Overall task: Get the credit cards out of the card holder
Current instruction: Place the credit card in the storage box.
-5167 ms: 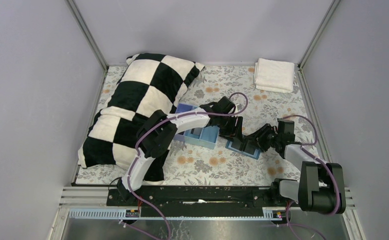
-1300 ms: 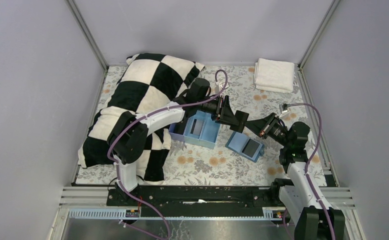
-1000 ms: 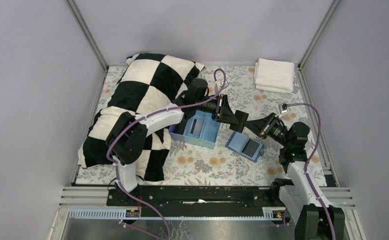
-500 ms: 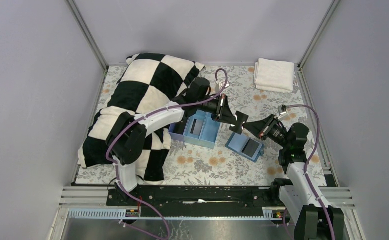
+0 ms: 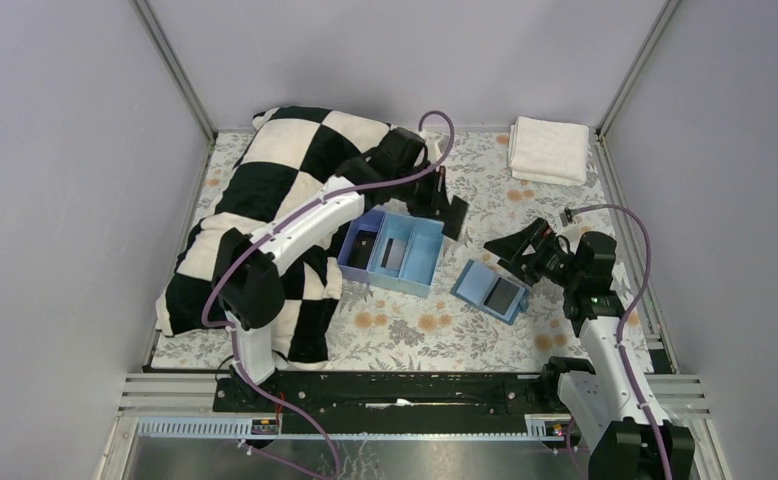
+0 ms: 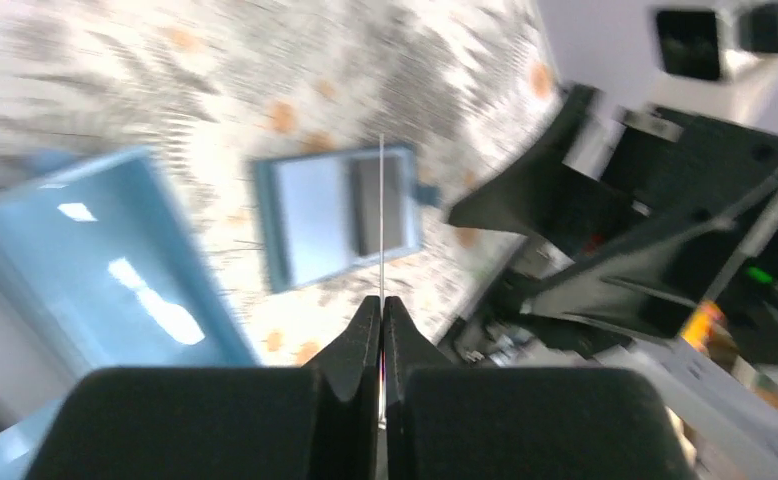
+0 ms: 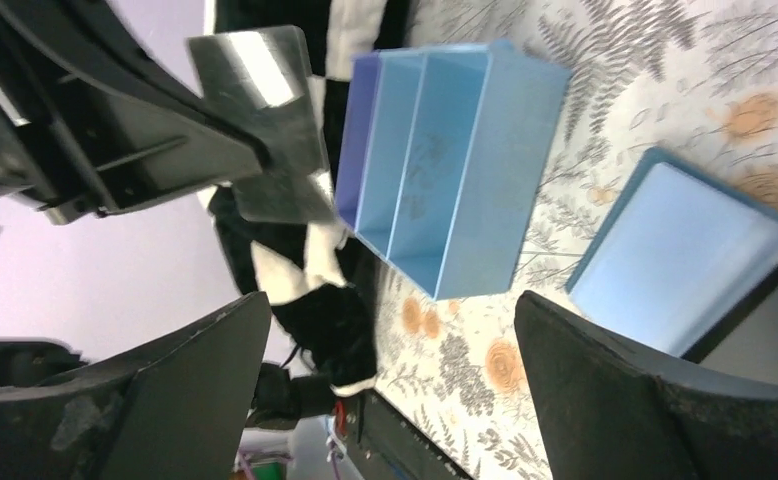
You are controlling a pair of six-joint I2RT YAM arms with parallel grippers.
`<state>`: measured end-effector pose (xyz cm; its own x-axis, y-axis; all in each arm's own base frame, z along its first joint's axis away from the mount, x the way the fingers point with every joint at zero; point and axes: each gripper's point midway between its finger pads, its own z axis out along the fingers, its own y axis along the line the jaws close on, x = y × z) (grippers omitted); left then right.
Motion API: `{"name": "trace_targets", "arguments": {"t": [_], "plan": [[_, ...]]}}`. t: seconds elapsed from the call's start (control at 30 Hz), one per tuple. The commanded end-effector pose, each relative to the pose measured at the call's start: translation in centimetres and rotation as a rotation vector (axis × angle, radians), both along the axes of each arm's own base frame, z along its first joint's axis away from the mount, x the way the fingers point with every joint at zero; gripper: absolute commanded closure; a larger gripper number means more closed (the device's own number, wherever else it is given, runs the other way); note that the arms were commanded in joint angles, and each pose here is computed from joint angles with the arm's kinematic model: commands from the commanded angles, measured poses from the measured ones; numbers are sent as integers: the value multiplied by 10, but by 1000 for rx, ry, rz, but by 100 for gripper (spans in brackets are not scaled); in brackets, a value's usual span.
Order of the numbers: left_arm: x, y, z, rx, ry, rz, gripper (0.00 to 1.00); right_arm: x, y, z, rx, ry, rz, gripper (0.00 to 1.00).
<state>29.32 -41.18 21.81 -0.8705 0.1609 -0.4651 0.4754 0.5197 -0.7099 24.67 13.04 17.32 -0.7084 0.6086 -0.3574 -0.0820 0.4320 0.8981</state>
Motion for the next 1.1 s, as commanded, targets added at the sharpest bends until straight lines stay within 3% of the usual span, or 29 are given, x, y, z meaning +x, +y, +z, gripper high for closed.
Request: {"name": "trace_targets", "arguments": {"t": [0.0, 0.2, 0.37, 0.53, 0.7, 1.07], "plan": [[45, 89, -8, 475, -220, 261, 100, 6, -18, 2, -165, 7, -73, 0], [72, 197, -23, 975, -389, 547, 100, 9, -37, 5, -266, -7, -169, 0], [73, 230, -52, 1180, -401, 617, 100, 5, -41, -1, -302, 7, -183, 0], [71, 235, -81, 1223, -389, 622, 100, 9, -41, 3, -293, 1, -182, 0], [63, 226, -102, 1184, -337, 580, 100, 11, -38, 5, -281, 1, -168, 0], [48, 231, -74, 1197, -444, 666, 100, 9, -37, -1, -272, 12, -164, 0]]}}
